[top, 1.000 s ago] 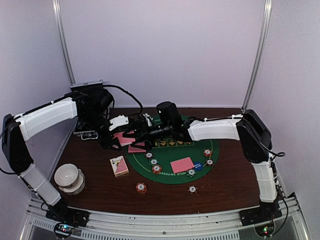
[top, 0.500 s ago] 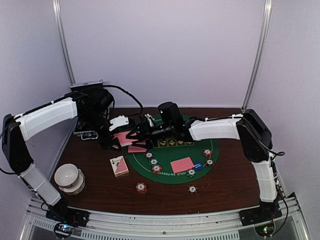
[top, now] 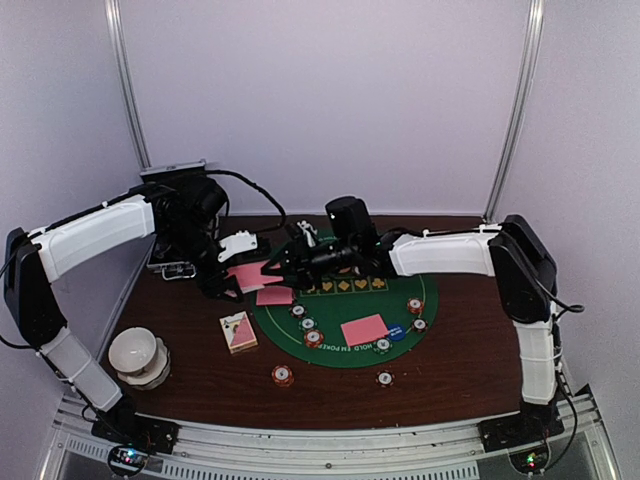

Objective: Distribute texas hold em gaming equipment

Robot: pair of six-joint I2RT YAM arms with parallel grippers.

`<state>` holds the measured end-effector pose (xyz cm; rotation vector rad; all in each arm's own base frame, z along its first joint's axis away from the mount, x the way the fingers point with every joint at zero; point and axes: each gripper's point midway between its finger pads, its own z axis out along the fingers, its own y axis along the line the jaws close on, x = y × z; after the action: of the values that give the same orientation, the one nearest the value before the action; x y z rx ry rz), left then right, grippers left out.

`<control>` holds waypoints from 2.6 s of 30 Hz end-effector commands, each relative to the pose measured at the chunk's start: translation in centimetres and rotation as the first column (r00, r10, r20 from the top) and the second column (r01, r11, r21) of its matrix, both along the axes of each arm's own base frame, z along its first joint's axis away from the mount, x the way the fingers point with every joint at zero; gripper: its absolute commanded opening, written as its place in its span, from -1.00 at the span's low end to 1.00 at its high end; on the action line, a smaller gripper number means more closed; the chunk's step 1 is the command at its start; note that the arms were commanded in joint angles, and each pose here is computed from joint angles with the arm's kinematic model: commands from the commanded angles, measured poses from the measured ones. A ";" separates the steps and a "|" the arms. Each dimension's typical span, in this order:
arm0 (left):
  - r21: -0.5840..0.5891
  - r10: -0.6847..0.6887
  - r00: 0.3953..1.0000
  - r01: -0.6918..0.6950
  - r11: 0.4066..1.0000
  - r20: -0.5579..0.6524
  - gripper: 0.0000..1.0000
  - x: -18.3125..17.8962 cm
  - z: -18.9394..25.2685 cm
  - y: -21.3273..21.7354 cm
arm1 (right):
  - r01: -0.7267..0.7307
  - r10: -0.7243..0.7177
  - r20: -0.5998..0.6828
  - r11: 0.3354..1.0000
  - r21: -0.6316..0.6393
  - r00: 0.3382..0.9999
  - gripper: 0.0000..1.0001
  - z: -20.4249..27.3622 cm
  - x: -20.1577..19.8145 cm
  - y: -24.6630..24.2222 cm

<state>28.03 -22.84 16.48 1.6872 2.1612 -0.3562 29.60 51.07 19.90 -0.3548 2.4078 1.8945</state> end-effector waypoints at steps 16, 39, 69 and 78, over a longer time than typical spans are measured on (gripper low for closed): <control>0.001 0.008 0.999 -0.008 1.000 0.046 -1.00 0.6 0.6 0.3 | -0.001 0.001 0.042 1.000 0.006 0.999 -1.00 3.2 0.0 -2.7; 0.002 0.017 0.998 -0.017 1.000 0.059 -1.00 0.4 0.9 0.9 | 0.103 -0.100 0.026 0.971 -0.216 0.995 -1.00 -7.0 7.3 -3.8; -0.009 0.012 0.999 -0.011 1.000 0.044 -1.00 -0.2 0.8 0.9 | 0.212 -0.133 0.202 0.870 -0.446 0.970 -0.47 -10.3 10.7 -3.3; -0.011 0.010 1.000 -0.010 1.000 0.025 -1.00 -0.3 0.4 0.8 | 0.258 -0.154 0.273 0.878 -0.403 0.950 -0.28 -5.3 10.3 -4.6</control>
<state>27.81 -21.67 16.09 1.6816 2.1839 -0.3024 39.71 47.22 8.40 -0.2800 2.6857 1.1301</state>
